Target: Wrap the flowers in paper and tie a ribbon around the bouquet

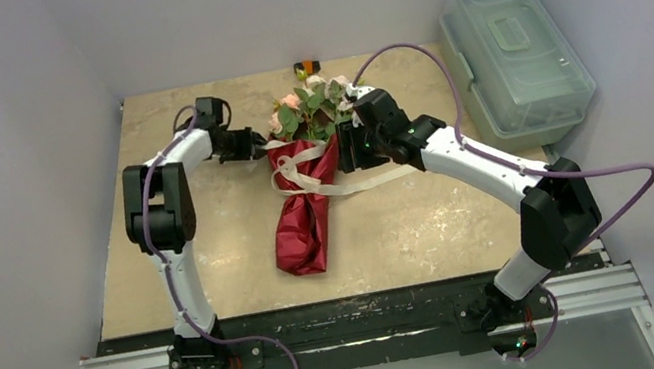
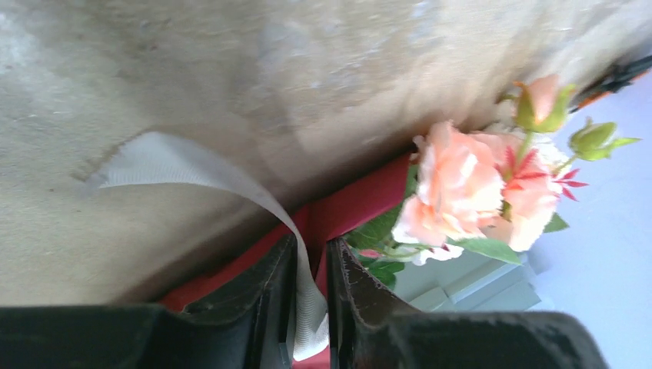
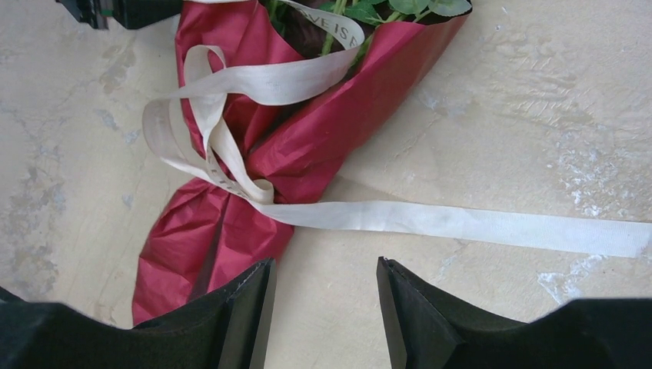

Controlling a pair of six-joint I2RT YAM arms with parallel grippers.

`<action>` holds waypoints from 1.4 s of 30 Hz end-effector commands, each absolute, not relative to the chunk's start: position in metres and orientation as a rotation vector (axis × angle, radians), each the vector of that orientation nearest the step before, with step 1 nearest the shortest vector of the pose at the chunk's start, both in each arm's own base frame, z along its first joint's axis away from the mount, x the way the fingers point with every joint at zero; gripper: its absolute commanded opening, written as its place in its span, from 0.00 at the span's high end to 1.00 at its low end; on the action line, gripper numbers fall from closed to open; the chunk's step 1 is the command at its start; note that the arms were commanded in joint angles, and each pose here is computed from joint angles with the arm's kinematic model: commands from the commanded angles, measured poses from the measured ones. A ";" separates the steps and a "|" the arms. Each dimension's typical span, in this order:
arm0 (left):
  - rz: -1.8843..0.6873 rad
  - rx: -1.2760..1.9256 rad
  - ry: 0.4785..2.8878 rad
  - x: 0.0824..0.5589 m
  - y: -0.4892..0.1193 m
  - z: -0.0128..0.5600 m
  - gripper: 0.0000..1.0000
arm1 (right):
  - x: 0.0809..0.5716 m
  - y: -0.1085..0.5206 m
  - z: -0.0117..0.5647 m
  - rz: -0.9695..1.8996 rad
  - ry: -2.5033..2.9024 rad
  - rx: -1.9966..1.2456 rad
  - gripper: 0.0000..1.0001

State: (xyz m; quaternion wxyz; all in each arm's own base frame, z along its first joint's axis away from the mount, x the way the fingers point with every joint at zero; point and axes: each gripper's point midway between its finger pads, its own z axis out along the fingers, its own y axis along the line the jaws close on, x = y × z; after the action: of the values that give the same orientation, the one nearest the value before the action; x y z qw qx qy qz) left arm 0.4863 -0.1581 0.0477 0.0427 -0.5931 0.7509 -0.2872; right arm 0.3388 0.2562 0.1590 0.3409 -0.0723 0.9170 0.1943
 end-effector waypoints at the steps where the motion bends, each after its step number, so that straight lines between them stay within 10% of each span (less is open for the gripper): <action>1: -0.856 -1.686 2.241 0.509 -0.136 0.085 0.77 | 0.340 0.256 0.180 0.520 2.333 -0.188 0.42; 24: -0.824 -1.320 2.161 0.550 -0.123 0.154 0.94 | 0.342 0.257 0.179 0.524 2.334 -0.179 0.42; 42: -1.082 -0.325 2.119 0.526 -0.320 0.272 1.00 | 0.353 0.264 0.199 0.577 2.244 -0.133 0.42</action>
State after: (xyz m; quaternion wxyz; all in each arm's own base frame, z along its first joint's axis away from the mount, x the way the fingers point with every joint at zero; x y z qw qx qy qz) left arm 0.5282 -0.2809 0.2143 0.2959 -0.2334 0.8505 -0.3669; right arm 0.3408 0.2575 0.1611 0.3452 -0.0697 0.9149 0.1974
